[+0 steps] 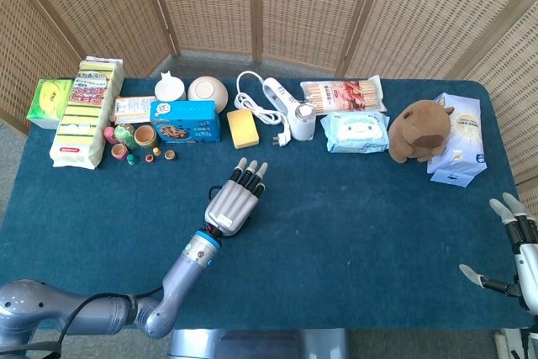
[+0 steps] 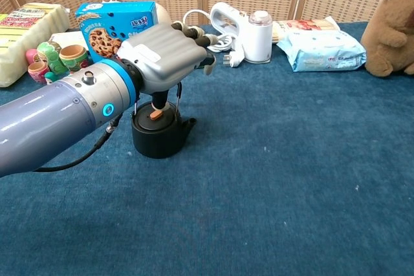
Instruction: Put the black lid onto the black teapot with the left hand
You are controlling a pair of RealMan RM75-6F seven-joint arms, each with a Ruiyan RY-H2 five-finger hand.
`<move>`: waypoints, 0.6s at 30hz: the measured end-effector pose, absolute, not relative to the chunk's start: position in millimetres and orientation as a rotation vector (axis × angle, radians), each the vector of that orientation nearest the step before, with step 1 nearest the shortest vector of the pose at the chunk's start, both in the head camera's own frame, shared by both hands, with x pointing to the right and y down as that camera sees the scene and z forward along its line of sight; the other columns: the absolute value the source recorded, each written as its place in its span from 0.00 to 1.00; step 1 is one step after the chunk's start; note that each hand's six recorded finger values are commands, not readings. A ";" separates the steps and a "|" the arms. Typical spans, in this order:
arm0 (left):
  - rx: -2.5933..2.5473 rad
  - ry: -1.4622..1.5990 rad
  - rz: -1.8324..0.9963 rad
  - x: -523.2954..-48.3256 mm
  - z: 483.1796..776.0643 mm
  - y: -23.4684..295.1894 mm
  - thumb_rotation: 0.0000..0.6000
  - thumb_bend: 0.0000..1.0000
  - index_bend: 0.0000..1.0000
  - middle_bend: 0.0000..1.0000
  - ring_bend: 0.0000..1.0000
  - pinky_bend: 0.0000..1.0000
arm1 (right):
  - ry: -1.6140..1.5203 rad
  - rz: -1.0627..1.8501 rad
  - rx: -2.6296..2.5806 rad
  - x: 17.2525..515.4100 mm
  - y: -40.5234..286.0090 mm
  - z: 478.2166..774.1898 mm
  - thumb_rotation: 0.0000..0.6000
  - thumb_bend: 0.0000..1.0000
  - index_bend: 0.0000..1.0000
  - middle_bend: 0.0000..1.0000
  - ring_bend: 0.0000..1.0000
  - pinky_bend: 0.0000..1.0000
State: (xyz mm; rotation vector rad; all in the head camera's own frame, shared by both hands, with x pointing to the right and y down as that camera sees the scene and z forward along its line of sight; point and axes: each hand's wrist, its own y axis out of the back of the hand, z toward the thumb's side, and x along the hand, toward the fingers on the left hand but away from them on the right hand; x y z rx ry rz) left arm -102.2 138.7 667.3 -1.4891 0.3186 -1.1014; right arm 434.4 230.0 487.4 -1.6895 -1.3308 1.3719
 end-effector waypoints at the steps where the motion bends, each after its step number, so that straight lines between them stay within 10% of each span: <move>1: -1.488 0.322 -1.103 -102.4 666.9 138.1 1.00 0.18 0.25 0.00 0.00 0.07 | -1.330 1.372 -1.690 434.4 230.0 487.5 0.91 0.03 0.09 0.00 0.00 0.00; 13: -1.498 0.359 -1.092 -104.7 653.5 133.8 1.00 0.18 0.24 0.00 0.00 0.07 | -1.330 1.375 -1.688 434.8 229.8 488.1 0.91 0.03 0.09 0.00 0.00 0.00; 18: -1.488 0.409 -1.067 -114.1 630.2 127.3 1.00 0.17 0.01 0.00 0.00 0.07 | -1.326 1.376 -1.691 434.3 229.5 488.7 0.90 0.03 0.09 0.00 0.00 0.00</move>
